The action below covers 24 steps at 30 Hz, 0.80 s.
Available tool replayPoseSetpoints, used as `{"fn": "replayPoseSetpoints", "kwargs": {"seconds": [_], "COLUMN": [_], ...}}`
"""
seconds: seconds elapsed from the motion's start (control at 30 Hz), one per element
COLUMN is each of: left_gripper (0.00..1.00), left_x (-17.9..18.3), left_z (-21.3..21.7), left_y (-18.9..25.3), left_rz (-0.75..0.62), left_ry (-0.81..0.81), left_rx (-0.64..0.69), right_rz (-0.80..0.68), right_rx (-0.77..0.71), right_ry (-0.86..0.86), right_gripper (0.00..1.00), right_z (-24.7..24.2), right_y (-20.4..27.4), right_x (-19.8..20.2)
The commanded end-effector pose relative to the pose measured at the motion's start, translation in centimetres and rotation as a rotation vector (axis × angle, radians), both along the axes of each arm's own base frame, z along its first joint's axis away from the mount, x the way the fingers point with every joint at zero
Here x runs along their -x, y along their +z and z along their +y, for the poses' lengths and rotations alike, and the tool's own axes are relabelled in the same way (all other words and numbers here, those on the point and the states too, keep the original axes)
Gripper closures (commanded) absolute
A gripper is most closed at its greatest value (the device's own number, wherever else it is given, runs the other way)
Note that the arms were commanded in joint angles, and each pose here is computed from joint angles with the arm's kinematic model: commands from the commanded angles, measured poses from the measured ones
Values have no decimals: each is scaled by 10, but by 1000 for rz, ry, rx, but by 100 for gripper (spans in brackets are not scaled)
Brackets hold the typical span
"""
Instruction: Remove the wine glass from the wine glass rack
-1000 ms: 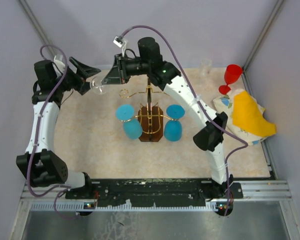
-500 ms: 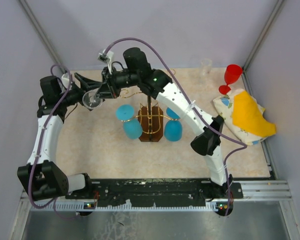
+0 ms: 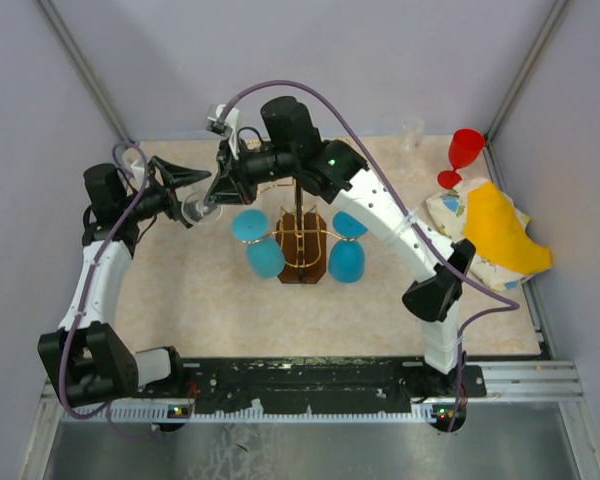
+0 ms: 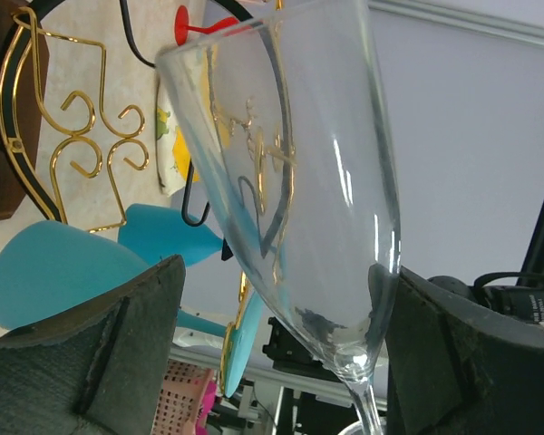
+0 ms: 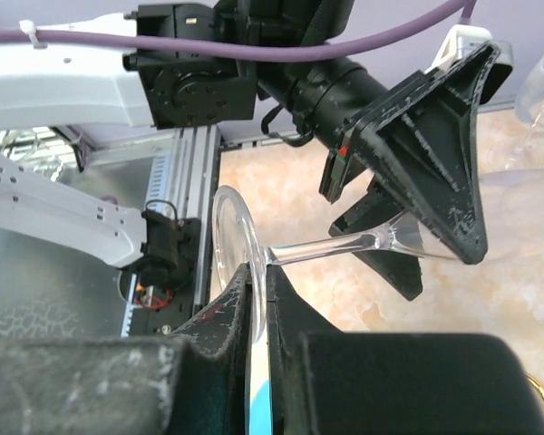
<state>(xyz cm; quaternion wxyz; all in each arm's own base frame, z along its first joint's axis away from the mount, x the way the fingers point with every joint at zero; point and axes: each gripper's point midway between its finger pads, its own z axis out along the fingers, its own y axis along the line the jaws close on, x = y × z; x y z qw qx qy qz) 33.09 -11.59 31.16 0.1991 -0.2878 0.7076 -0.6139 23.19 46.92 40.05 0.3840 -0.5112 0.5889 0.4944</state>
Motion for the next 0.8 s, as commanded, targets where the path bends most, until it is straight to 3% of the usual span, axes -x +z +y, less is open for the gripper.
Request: {"fn": "replayPoseSetpoints", "kwargs": {"seconds": [0.0,0.77], "left_gripper": [11,14], "left_x": [-3,-9], "left_z": [5,6], "left_y": [10,14], "left_rz": [-9,3], "left_ry": [21,15], "left_rx": [50,71], "right_rz": [-158,-105], "right_rx": [-116,-149], "right_ry": [57,154], "right_gripper": [100,100], "right_z": [-23,-31], "right_y": [57,58], "right_x": [26,53]}}
